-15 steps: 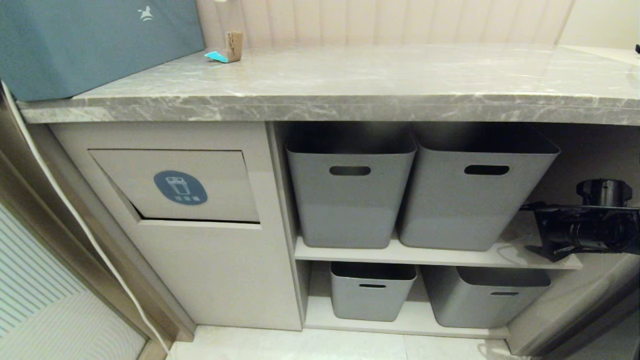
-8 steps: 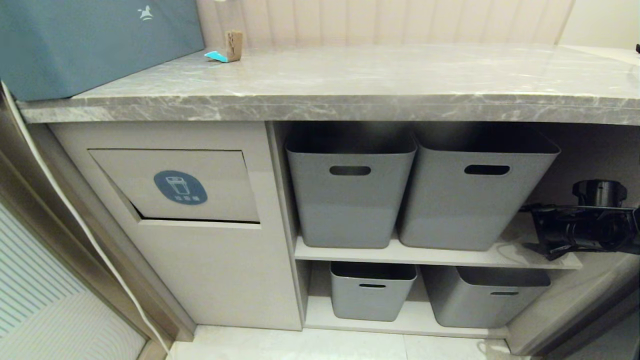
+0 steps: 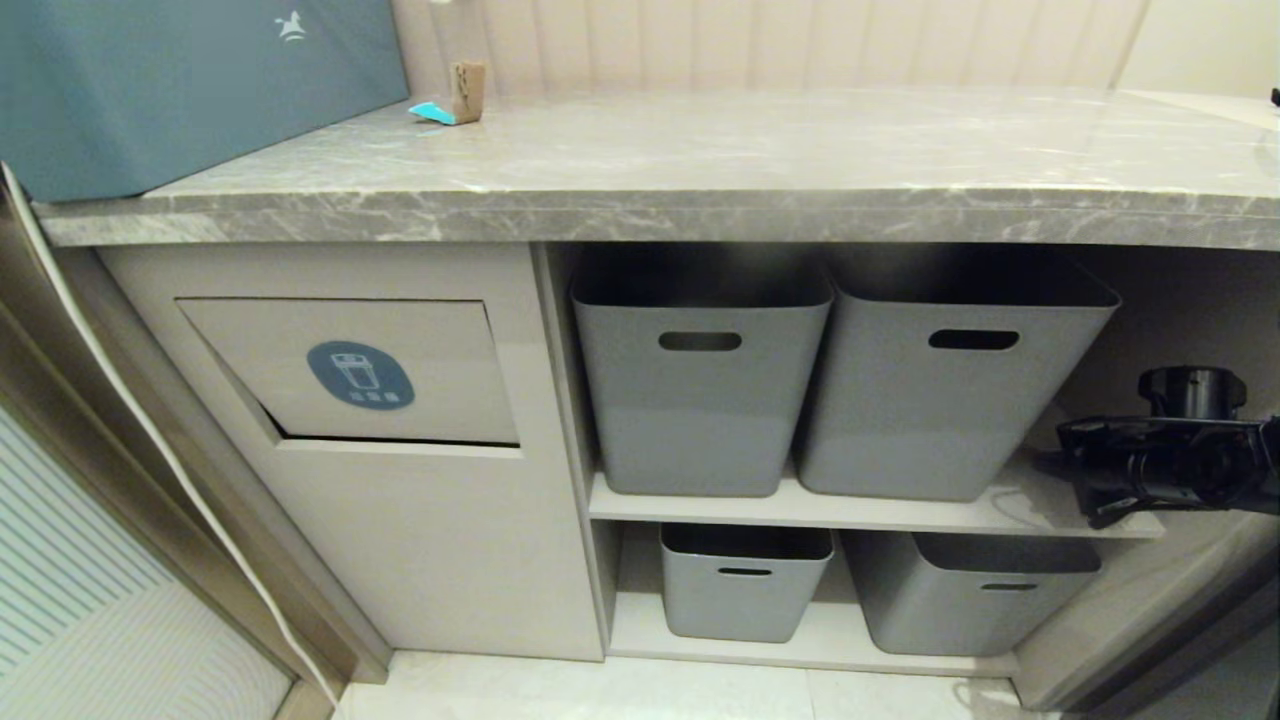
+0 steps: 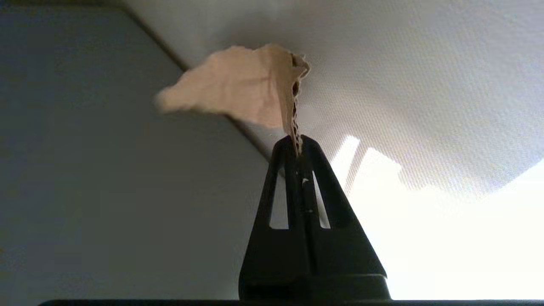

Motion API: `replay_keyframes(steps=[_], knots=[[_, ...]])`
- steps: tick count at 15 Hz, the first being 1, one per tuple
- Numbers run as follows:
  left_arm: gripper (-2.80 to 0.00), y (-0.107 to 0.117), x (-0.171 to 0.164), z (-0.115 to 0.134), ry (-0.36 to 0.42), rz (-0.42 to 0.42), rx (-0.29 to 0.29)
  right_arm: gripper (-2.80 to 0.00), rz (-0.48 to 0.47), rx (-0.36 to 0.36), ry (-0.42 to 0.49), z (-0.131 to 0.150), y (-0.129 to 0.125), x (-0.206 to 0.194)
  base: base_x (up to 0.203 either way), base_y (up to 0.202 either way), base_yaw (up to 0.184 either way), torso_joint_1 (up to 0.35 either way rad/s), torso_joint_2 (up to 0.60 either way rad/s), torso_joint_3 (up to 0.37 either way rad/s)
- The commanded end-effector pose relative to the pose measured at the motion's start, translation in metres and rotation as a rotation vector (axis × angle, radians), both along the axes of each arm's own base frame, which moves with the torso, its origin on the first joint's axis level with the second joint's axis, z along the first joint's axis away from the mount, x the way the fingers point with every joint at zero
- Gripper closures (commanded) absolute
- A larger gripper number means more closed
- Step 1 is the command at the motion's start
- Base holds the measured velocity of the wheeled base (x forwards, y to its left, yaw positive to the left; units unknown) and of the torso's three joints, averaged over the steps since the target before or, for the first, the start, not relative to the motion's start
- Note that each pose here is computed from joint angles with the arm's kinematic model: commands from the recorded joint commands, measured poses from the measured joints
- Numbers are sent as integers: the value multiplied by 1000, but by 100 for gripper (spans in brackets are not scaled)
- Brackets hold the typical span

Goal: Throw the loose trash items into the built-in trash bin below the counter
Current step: Pick up the garbage

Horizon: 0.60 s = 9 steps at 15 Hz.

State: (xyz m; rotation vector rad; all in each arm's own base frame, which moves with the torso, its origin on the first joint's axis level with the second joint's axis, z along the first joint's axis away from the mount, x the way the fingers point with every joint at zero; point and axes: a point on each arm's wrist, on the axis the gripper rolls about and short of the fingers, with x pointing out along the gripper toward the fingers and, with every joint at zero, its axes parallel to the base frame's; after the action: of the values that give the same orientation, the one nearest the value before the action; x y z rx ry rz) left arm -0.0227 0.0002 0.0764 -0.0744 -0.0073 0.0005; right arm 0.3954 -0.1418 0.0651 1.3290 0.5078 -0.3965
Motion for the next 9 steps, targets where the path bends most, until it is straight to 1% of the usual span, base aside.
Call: replay_keyframes(steps=[1, 3, 6, 8, 9], knots=[[0, 0, 0, -1, 4, 2, -1, 0, -1, 10, 12, -2, 2, -4, 0, 0, 0, 0, 0, 0], [0, 0, 0, -1, 4, 1, -1, 0, -3, 15, 28, -3, 4, -11, 0, 0, 0, 0, 0, 0], [0, 0, 0, -1, 4, 1, -1, 0, -11, 13, 31, 4, 6, -22, 0, 0, 0, 0, 0, 0], [0, 0, 0, -1, 4, 1, -1, 0, -26, 1, 25, 15, 6, -36, 0, 0, 0, 0, 0, 0], [0, 0, 0, -1, 4, 1, -1, 0, -26, -24, 19, 24, 7, -48, 0, 0, 0, 0, 0, 0]])
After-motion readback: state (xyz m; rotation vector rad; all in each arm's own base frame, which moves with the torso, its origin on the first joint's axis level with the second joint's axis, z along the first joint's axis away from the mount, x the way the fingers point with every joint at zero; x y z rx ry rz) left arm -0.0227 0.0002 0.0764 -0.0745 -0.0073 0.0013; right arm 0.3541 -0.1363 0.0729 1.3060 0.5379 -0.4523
